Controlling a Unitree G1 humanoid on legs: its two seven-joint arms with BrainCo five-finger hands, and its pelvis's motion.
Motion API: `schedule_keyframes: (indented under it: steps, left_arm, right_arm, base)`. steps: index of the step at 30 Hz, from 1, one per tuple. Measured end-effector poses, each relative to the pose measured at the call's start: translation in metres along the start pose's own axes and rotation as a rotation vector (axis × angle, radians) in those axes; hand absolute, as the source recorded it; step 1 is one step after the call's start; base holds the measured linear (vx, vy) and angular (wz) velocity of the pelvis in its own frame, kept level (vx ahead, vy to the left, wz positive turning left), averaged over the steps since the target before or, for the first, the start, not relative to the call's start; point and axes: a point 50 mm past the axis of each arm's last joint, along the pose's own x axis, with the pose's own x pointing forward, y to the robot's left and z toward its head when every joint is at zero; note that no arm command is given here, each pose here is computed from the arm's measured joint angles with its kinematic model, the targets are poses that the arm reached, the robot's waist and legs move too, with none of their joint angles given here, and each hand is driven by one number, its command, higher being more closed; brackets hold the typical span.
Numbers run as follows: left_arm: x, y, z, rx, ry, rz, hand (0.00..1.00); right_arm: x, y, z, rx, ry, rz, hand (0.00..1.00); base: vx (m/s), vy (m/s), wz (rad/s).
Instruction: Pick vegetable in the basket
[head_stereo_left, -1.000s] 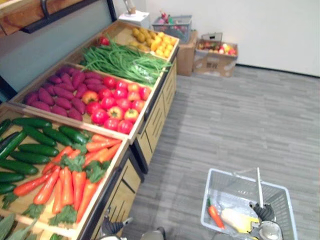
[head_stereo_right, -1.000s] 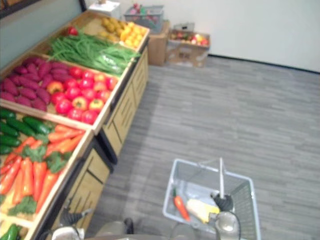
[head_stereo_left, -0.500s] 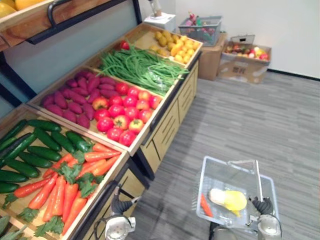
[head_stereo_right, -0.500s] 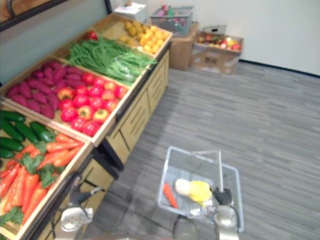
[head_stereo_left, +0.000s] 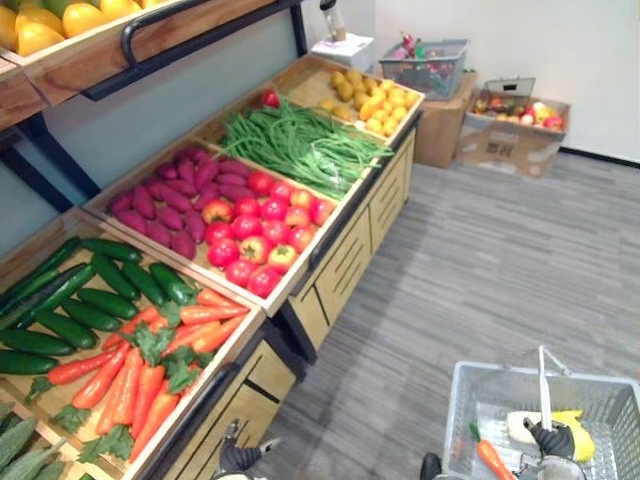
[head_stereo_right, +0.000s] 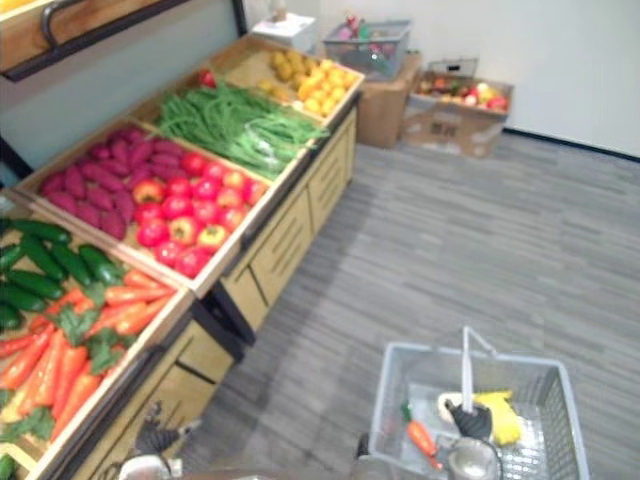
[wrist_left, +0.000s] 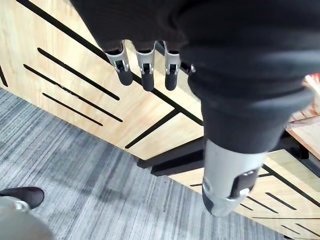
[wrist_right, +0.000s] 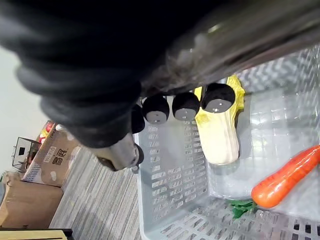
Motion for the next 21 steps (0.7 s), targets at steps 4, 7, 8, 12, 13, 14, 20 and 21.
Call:
schedule_keyframes:
  steps: [4,7,8,12,13,14,20,21]
  left_arm:
    - [0.003,0.002,0.005,0.016,-0.018,-0.003,0.0]
    - [0.004,0.015,0.0,0.054,-0.009,0.016,0.0]
    - [0.003,0.018,-0.003,0.071,-0.004,0.022,0.0]
    - [0.007,0.024,0.003,0.081,-0.022,0.042,0.0]
    - [0.008,0.024,0.005,0.08,-0.029,0.044,0.0]
    - [0.008,0.023,0.006,0.078,-0.032,0.046,0.0]
    - [0.006,0.021,0.003,0.067,-0.017,0.046,0.0]
    - [0.006,0.019,0.002,0.044,-0.01,0.053,0.0]
  right_arm:
    - [0.001,0.013,0.008,0.018,-0.019,0.031,1.0]
    - [-0.004,0.024,0.006,0.032,-0.008,0.06,1.0]
    - [-0.006,0.025,0.003,0.016,-0.004,0.067,1.0]
    - [-0.006,0.026,0.005,-0.015,-0.019,0.078,1.0]
    - [-0.005,0.025,0.007,-0.015,-0.025,0.075,1.0]
    - [-0.004,0.024,0.009,-0.016,-0.032,0.072,1.0]
    - [0.002,0.021,0.018,-0.045,-0.057,0.077,1.0]
    - [0.003,0.02,0.017,-0.051,-0.054,0.072,1.0]
  base:
    - [-0.05,0.166,-0.26]
    - [-0.13,0.085,-0.19]
    - [-0.08,0.016,-0.08]
    - [-0.06,-0.052,0.26]
    - [-0.04,-0.201,0.45]
    - [-0.03,-0.153,0.33]
    - [-0.02,-0.242,0.22]
    - [-0.01,-0.182,0.28]
